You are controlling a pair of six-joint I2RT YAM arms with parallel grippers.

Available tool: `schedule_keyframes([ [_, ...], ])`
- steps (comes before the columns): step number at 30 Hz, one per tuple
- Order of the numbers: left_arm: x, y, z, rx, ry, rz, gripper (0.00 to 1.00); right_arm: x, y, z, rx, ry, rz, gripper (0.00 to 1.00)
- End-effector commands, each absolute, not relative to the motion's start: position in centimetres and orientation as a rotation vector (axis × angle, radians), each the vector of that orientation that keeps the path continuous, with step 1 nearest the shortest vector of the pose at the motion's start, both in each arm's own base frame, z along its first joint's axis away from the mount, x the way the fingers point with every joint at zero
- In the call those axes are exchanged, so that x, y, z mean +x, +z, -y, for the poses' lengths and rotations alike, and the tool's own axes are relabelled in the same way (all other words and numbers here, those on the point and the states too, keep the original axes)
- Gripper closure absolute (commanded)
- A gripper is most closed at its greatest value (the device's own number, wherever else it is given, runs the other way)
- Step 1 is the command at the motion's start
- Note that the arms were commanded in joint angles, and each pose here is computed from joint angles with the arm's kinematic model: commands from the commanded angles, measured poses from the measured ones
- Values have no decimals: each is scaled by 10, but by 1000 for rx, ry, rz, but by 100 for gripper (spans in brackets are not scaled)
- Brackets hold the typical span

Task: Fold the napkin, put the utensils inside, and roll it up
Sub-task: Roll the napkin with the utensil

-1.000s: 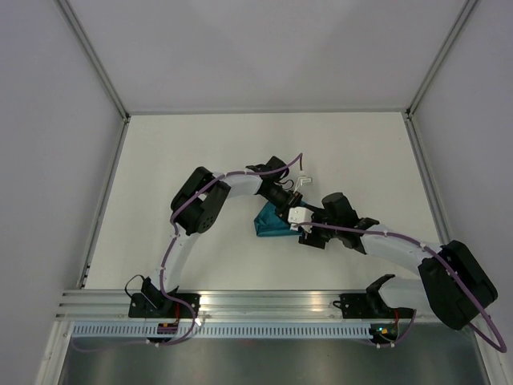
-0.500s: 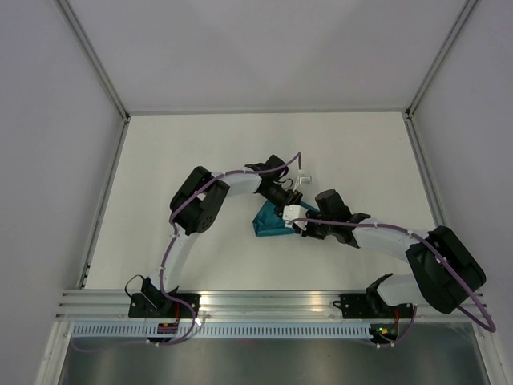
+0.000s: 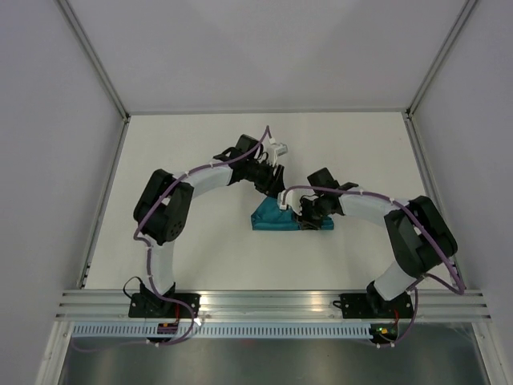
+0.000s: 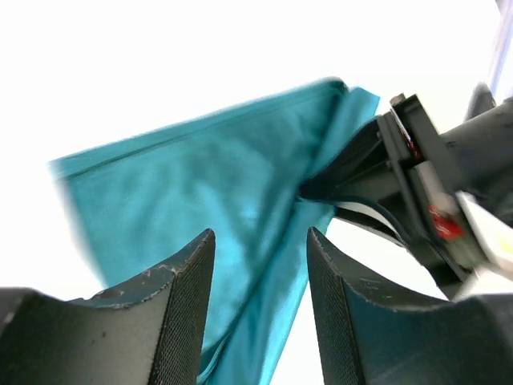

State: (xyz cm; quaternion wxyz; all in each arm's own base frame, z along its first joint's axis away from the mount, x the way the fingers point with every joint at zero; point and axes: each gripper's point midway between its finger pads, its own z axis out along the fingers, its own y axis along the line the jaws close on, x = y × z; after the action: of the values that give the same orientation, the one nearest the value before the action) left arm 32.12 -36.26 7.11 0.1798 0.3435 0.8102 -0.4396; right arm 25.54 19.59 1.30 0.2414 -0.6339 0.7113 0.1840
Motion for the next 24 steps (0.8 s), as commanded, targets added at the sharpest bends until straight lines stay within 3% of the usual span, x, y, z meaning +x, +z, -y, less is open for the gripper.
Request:
schedule_keyframes([
  [1,358,123,351,790,-1054,-2150,44,225,-4,-181,-1839,725,-2089,71],
  [6,366,161,323,675,-860,-2008,43,231,-14,-174,-1834,895,-2230,71],
  [13,352,172,273,501,-646,-1859,43,248,-29,-169,-1788,1025,-2351,71],
  [19,319,170,286,669,-399,-1699,41,260,-40,-170,-1770,1089,-2431,71],
  [24,286,141,332,967,-216,-1621,41,270,-49,-170,-1742,1104,-2503,71],
])
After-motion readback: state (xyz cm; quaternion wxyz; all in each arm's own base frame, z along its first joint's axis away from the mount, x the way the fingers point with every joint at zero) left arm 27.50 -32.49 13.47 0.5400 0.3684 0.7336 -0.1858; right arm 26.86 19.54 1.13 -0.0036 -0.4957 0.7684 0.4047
